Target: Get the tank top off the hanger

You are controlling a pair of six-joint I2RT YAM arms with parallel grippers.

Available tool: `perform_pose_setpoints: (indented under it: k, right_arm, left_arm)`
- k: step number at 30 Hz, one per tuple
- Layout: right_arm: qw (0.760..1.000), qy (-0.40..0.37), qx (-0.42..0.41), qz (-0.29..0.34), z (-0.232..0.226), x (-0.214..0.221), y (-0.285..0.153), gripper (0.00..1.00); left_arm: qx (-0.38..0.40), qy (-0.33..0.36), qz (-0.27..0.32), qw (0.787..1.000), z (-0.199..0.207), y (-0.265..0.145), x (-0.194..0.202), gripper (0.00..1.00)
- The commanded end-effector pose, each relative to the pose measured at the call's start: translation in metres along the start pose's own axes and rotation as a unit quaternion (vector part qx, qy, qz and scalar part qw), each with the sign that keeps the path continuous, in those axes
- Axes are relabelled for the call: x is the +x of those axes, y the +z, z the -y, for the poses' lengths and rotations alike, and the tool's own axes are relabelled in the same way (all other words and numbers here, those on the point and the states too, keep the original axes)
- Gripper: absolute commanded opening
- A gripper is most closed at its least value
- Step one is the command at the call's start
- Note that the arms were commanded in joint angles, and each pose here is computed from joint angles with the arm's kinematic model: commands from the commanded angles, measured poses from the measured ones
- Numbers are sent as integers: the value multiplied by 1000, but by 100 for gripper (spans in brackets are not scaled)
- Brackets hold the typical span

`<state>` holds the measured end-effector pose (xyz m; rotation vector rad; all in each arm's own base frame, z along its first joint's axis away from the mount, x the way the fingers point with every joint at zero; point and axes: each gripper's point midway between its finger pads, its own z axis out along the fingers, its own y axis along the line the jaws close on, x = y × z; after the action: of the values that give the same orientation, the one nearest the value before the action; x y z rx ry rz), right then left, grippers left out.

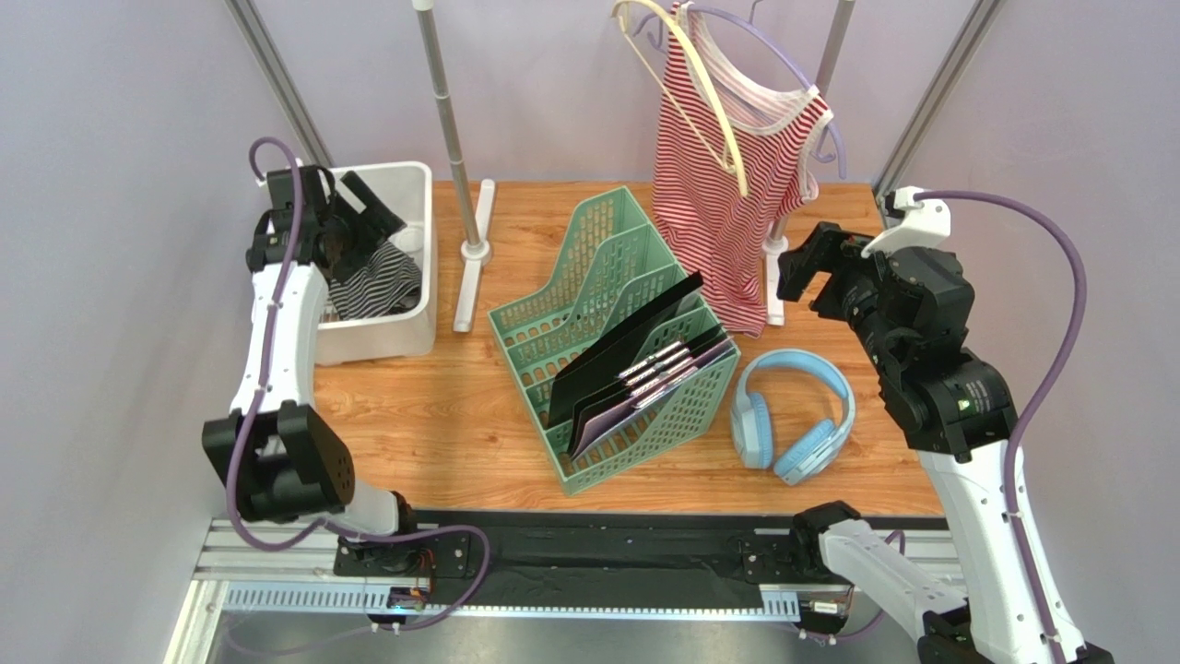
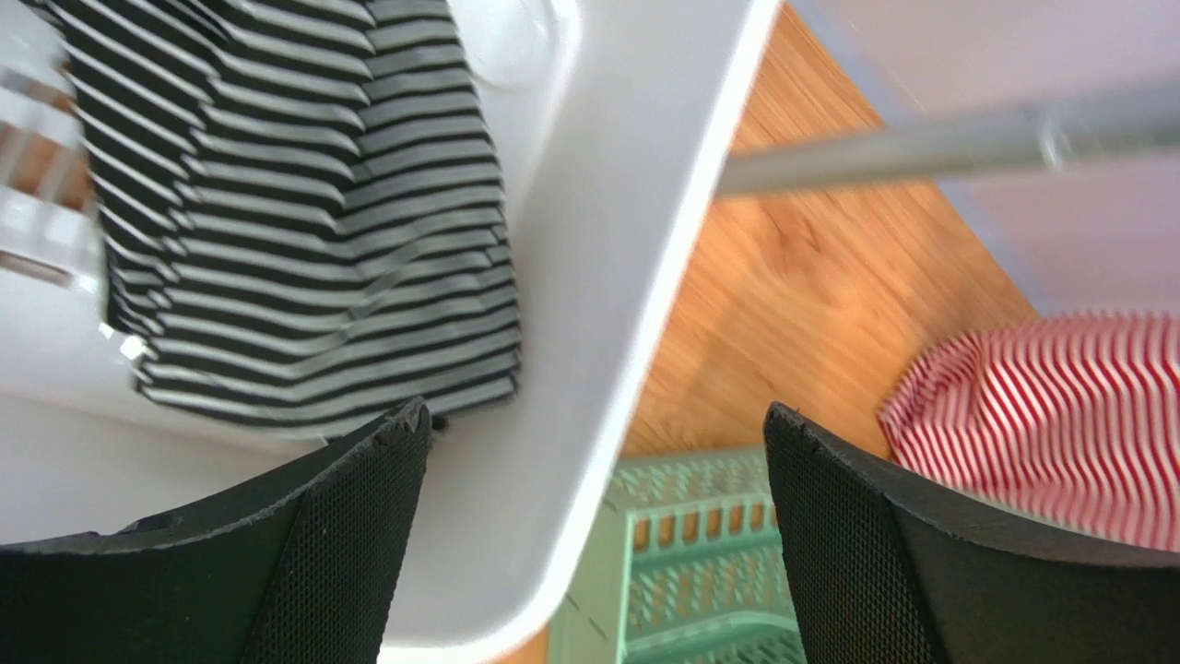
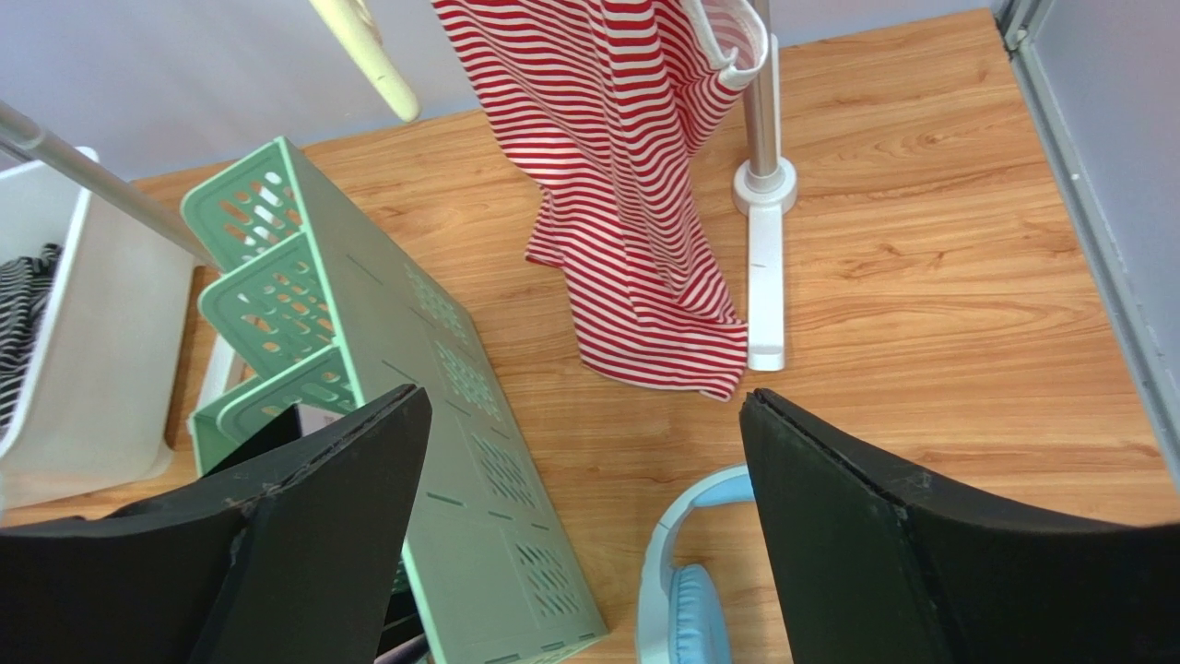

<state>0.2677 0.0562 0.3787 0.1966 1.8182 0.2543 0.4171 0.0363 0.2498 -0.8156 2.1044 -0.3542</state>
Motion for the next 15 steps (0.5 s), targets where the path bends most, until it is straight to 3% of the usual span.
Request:
perform_pose_setpoints:
  k: [1, 7, 15]
  right_arm:
    - [999, -41, 26, 24, 10, -17, 0, 89]
    - [992, -73, 87, 50, 19, -54, 21, 89]
    - [992, -73, 63, 82, 13, -113, 79, 93]
  left_arm:
    - [142, 27, 11, 989, 65, -36, 27, 93]
    - [273, 128, -17, 953, 126, -99, 102, 93]
    - [407, 163, -82, 895, 144, -162, 186, 90]
